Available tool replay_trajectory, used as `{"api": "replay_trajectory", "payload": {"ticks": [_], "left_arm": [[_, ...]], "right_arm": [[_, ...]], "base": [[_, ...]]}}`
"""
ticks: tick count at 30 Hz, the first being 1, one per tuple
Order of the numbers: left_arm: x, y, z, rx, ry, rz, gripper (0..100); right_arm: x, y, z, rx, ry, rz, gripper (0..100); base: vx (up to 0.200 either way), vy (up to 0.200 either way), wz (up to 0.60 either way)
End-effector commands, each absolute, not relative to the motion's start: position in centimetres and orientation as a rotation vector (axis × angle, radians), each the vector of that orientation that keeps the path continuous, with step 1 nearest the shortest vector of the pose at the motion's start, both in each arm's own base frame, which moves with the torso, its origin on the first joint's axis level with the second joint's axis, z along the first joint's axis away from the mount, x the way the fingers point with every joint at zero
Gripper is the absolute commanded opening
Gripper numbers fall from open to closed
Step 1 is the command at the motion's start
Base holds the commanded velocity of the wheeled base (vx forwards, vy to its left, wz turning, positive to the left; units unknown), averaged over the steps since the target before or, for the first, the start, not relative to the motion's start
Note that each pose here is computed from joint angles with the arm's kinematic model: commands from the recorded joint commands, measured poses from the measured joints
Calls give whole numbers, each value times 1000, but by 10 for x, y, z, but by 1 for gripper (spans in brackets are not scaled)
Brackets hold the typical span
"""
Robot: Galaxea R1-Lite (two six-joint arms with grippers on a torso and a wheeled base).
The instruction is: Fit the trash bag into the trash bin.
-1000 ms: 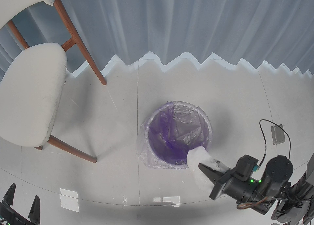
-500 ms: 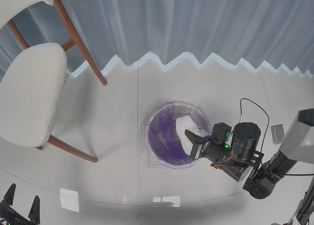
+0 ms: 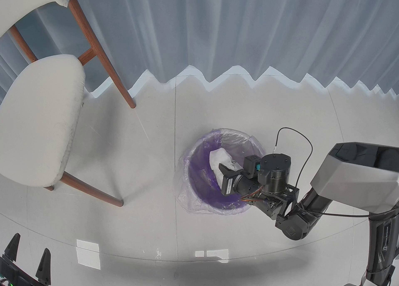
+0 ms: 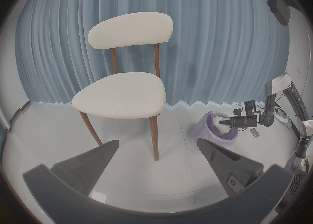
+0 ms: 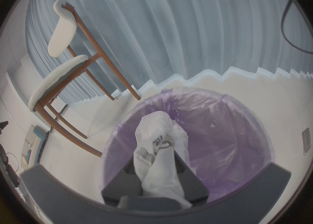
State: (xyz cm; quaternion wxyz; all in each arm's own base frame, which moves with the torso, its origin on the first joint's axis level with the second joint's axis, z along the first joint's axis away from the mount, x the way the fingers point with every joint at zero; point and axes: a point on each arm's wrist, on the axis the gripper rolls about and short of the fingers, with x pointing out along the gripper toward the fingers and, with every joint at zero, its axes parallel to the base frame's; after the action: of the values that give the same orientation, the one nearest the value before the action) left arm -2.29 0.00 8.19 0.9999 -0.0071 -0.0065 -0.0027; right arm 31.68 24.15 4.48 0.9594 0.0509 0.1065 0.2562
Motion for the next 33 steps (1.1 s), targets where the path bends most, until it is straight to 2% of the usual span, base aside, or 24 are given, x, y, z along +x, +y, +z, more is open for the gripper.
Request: {"api": "replay_trajectory", "payload": {"ticks": [1, 3, 4, 10, 16, 21, 25, 28, 33], "left_arm": [[-22, 0, 77, -20, -6, -5, 100], [-22, 0, 77, -20, -5, -5, 100], [-22, 0, 77, -20, -5, -5, 100], [-22, 0, 77, -20, -5, -5, 100], [-22, 0, 77, -20, -6, -5, 100], [-22, 0, 77, -20, -6, -5, 100], [-22, 0, 77, -20, -6, -3, 100], [-22, 0, 77, -20, -6, -5, 100], [-22, 0, 77, -21, -6, -3, 100]], "right_arm": [[330, 245, 29, 90, 245, 505, 0], [334, 243, 29, 90, 238, 495, 0], [336, 243, 30, 86, 232, 495, 100], [333, 241, 40, 92, 207, 498, 100], [316, 224, 88, 125, 135, 494, 100], [283, 183, 127, 141, 92, 448, 100], [258, 158, 143, 141, 71, 407, 100], [227, 110, 155, 139, 50, 276, 100], [195, 68, 166, 124, -8, 167, 100]], "base": [[0, 0, 0], [0, 0, 0], [0, 0, 0], [0, 0, 0], [0, 0, 0], [0, 0, 0], [0, 0, 0], [0, 0, 0], [0, 0, 0]]}}
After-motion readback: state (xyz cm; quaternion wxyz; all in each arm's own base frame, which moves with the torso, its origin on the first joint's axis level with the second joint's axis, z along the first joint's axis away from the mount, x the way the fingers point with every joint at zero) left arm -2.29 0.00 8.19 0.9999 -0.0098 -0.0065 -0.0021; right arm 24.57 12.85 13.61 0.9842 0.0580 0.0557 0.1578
